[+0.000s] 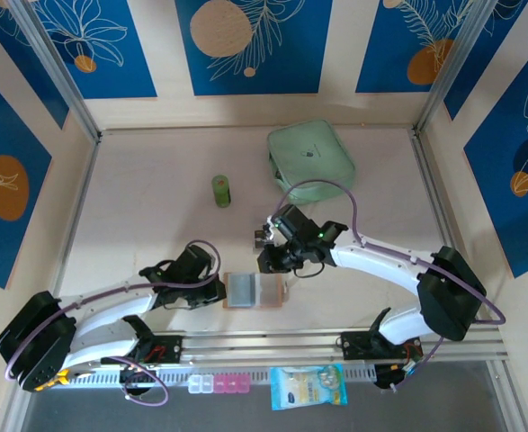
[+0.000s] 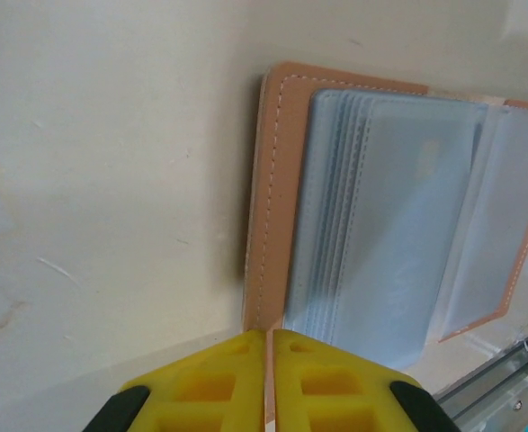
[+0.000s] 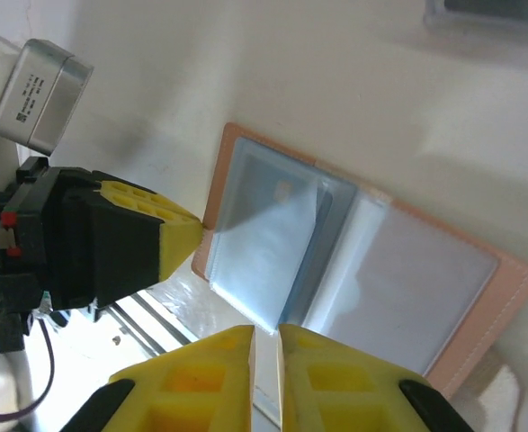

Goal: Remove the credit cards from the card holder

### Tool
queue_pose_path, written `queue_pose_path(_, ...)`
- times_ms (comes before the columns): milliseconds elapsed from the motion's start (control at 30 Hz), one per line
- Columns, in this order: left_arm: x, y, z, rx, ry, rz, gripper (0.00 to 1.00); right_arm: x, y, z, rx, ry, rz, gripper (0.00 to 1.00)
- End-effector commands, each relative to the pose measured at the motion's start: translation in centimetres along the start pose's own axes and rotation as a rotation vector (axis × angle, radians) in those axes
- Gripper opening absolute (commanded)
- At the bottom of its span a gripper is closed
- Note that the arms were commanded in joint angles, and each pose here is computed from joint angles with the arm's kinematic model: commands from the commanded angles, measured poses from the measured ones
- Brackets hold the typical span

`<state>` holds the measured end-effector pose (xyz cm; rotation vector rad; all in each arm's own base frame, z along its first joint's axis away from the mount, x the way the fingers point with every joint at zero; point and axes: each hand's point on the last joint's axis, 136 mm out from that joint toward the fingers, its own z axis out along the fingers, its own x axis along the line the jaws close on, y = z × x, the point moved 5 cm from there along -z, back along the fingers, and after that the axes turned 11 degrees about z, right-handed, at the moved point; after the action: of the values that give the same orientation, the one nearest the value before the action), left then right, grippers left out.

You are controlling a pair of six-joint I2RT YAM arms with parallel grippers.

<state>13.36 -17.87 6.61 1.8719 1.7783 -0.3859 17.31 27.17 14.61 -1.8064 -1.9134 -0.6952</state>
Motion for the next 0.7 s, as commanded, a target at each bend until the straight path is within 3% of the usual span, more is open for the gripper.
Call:
queue_pose_path(0,0.1,-0.4,0.4,0.024,-0.025,0.001,0.10,1.2,-0.8,-0.1,0.005,0.065,0.089,0.20)
queue_pose_path(667,0.4,-0.8,0.9,0.068,-0.011,-0.013,0.08,2.1,-2.4,5.3,0.115,0.043,0.120,0.39)
